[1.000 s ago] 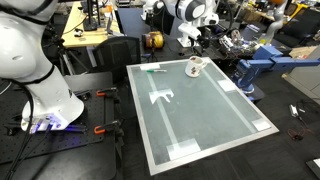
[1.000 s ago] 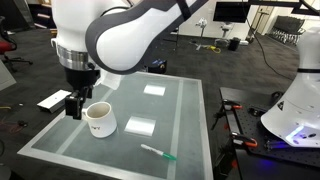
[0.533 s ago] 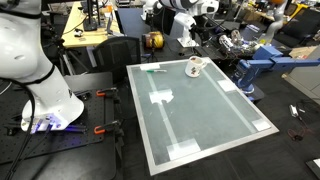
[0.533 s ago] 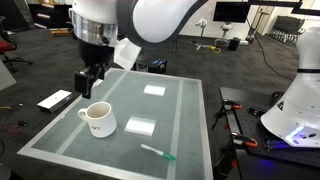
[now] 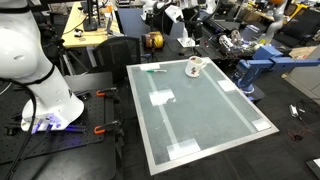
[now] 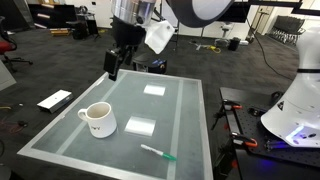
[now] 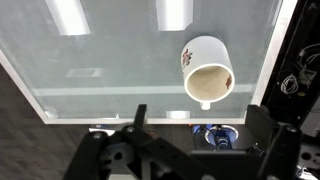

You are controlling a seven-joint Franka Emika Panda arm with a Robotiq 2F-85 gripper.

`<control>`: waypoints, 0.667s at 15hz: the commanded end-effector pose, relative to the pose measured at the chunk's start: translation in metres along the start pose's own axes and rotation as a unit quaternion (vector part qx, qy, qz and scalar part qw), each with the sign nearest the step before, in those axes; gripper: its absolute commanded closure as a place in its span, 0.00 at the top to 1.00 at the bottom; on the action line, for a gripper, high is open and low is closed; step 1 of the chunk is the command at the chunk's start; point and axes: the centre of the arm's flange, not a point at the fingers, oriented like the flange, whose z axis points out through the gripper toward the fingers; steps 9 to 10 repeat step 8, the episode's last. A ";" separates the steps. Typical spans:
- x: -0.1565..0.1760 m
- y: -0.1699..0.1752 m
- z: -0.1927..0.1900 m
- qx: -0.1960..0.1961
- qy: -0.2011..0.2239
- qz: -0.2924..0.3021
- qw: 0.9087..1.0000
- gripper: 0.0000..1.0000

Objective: Slid the white mug to the left side of the table

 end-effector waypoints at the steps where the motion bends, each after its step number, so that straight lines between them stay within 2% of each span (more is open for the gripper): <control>1: -0.032 0.011 -0.017 -0.001 0.014 0.024 1.000 1.00; 2: -0.011 0.004 -0.006 -0.003 0.000 0.011 1.000 1.00; 10: -0.014 0.004 -0.004 -0.002 -0.003 0.010 1.000 1.00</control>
